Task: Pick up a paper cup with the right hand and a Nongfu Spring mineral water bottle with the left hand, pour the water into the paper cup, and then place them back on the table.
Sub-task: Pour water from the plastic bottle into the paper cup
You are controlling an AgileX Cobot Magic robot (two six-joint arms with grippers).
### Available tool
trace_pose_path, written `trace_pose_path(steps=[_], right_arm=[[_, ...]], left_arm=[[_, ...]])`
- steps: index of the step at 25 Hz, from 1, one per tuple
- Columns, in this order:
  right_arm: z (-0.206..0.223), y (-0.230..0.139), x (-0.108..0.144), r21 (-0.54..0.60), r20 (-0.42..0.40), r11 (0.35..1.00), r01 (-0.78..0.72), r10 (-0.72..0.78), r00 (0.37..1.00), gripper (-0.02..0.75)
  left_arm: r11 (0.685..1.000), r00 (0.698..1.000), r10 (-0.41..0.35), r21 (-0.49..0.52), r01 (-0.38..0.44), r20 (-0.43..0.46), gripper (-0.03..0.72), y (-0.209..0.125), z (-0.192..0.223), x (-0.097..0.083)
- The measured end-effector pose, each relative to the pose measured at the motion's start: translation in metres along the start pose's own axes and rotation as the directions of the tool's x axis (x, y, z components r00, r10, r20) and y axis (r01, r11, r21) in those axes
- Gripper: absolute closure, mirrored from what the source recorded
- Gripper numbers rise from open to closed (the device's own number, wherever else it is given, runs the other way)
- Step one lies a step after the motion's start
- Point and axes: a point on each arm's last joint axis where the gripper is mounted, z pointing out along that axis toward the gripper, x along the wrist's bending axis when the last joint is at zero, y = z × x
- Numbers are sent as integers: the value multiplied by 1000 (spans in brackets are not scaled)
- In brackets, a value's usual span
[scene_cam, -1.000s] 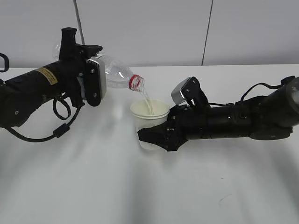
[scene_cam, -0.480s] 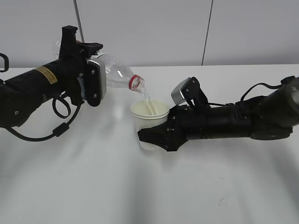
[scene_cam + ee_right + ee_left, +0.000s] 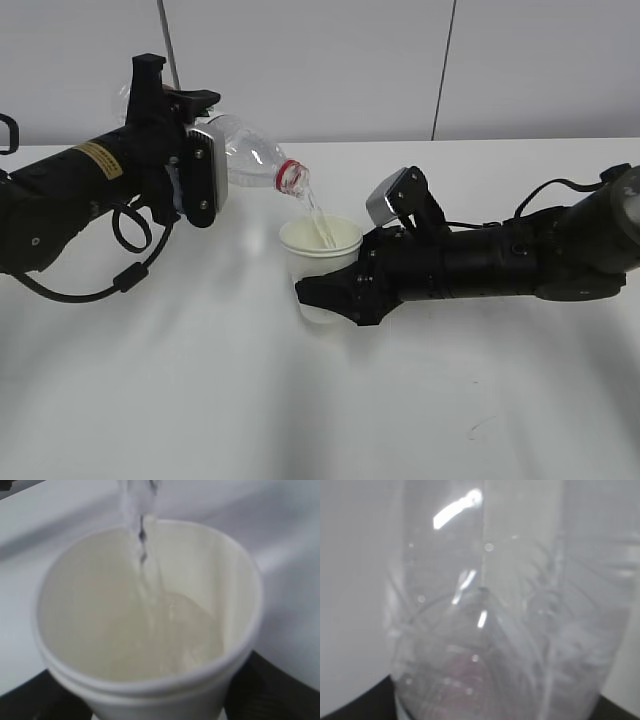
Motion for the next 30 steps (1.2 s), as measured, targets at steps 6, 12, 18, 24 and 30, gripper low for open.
trace_pose_path(steps=[6, 12, 18, 24, 30], right_arm=[[0, 0, 0, 1, 1, 1000, 0, 0, 1000, 239], [0, 0, 0, 1, 1, 1000, -2, 2, 1000, 239], [0, 0, 0, 1, 1, 1000, -2, 2, 1000, 239], [0, 0, 0, 1, 1, 1000, 18, -18, 1000, 239], [0, 0, 0, 1, 0, 997, 74, -74, 997, 239]], left_arm=[[1000, 1000, -1, 0, 1, -4, 305, 0, 0, 0], [1000, 1000, -1, 0, 1, -8, 305, 0, 0, 1], [1000, 1000, -6, 5, 6, -8, 305, -1, 0, 1], [1000, 1000, -8, 7, 8, -8, 305, -1, 0, 1], [1000, 1000, -13, 12, 13, -13, 305, -1, 0, 1]])
